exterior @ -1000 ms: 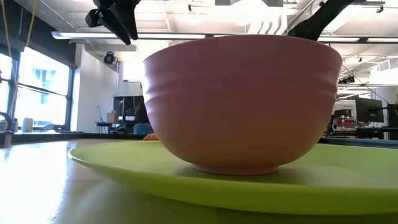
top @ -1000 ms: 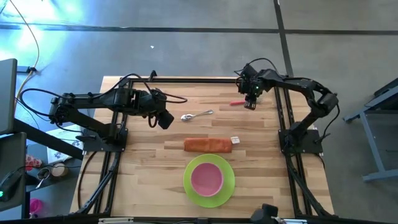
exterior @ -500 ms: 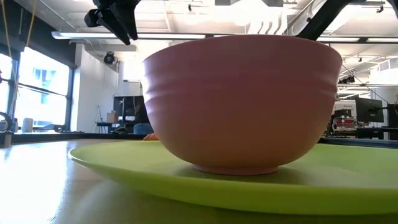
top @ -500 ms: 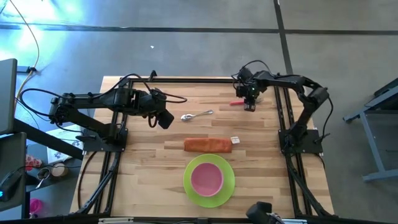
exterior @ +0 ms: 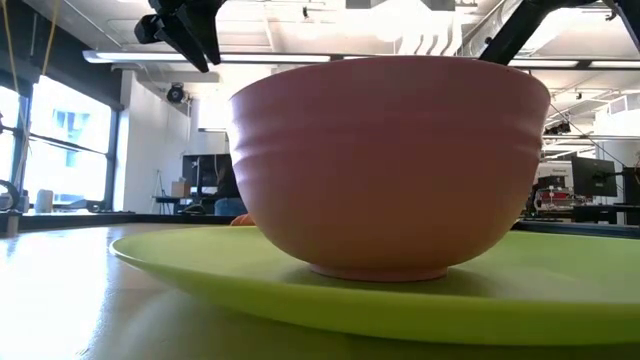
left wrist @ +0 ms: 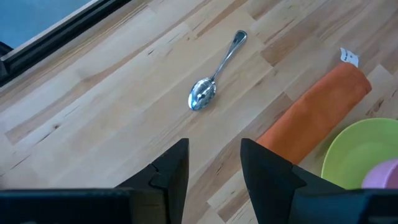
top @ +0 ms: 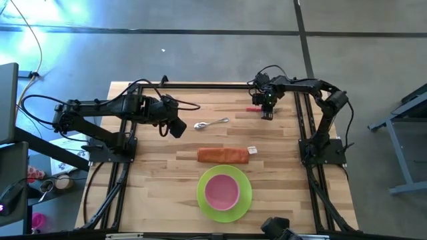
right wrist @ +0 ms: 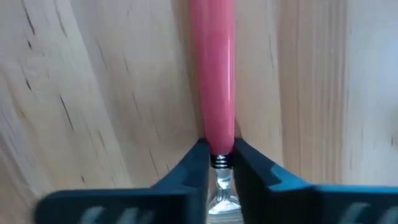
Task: Set table place
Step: Put the pink fork to the left of the green plate
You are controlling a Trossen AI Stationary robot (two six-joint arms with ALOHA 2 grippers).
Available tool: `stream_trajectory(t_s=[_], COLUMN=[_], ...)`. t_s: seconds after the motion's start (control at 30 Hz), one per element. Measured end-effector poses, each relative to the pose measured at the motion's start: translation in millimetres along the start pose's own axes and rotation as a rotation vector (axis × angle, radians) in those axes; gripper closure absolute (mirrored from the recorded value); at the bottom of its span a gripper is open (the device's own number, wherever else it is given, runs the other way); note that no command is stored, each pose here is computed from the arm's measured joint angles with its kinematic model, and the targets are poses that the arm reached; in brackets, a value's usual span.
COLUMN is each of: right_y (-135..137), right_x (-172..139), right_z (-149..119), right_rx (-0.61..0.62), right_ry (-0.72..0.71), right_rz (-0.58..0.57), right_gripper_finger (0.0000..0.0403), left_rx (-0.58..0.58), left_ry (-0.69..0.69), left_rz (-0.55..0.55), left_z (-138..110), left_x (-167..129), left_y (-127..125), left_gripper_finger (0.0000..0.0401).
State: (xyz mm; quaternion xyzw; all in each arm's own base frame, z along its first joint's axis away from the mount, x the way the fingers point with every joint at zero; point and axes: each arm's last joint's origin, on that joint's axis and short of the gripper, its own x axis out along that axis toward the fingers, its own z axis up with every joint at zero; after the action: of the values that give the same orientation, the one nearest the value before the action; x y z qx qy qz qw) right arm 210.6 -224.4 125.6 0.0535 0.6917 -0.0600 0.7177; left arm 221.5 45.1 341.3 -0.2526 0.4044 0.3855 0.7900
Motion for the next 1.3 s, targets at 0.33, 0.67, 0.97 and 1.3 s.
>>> stream_trajectory(t_s=[0.33, 0.67, 0.97, 1.3], right_y=[17.0, 120.1, 210.1, 244.6], right_x=[-56.0, -165.8, -210.2, -198.8], right_z=[16.1, 29.9, 41.9, 53.4], right_rx=[0.081, -0.019, -0.084, -0.114], right_ry=[-0.092, -0.319, -0.511, -0.461], right_rz=[-0.059, -0.191, -0.180, -0.176], right_gripper_finger=[0.0398, 0.0398, 0.0398, 0.0398], left_rx=[0.005, 0.163, 0.206, 0.309], left_ry=[-0.019, -0.265, -0.175, -0.081], left_rz=[-0.023, -0.388, -0.591, -0.814], left_z=[2.2, 42.2, 71.2, 74.9], left_x=[0.0, 0.3, 48.6, 87.2], left_y=[-2.1, -21.4, -20.2, -39.9], left_gripper_finger=[0.0265, 0.0265, 0.0265, 0.0265])
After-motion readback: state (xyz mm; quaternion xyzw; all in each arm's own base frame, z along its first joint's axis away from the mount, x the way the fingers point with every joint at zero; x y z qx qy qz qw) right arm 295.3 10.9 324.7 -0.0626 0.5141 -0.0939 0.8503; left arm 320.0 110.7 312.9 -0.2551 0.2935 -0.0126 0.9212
